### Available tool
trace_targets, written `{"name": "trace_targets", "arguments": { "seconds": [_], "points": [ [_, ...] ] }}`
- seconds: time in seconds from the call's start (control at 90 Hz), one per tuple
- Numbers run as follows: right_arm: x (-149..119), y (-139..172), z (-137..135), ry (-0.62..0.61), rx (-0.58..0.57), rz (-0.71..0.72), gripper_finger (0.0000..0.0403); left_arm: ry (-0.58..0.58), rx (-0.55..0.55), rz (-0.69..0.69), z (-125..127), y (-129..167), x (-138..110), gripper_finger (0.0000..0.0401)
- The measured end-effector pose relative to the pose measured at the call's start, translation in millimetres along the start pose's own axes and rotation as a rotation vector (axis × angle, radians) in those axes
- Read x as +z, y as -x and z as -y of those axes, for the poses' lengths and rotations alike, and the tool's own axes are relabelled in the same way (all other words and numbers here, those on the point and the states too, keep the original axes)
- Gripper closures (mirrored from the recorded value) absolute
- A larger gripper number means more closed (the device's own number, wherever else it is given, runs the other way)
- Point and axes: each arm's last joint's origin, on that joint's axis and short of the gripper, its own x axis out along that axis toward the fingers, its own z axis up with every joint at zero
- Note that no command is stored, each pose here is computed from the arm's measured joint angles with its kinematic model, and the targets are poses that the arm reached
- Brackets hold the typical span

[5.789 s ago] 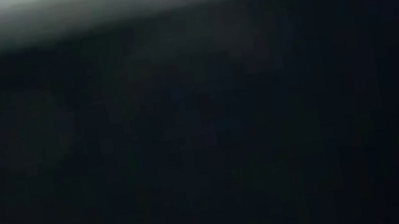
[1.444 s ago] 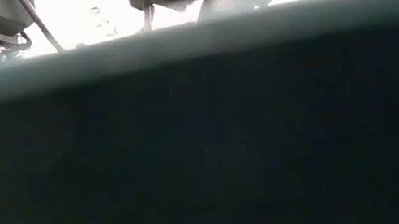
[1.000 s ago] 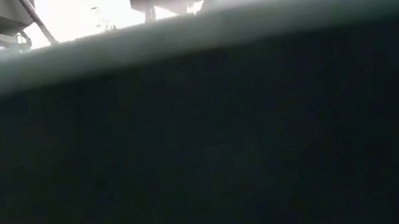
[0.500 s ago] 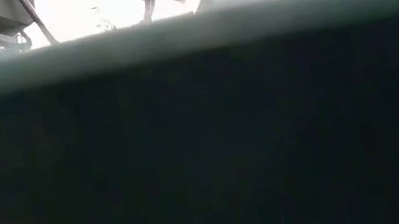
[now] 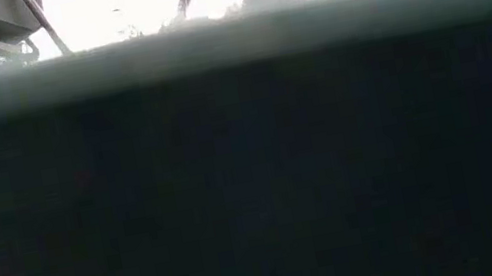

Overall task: Set table place
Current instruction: Fold the blue napkin

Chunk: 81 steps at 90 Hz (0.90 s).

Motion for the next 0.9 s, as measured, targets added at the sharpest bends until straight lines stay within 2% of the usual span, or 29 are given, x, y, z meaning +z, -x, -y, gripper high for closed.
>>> {"name": "trace_targets", "arguments": {
  "seconds": [0.9],
  "points": [
    [-0.6,-0.1,-0.7,0.002,0.001,-0.003,0.0371,0.001,0.000,0.001,0.1,0.0,0.1,0.0292]
  ]
}}
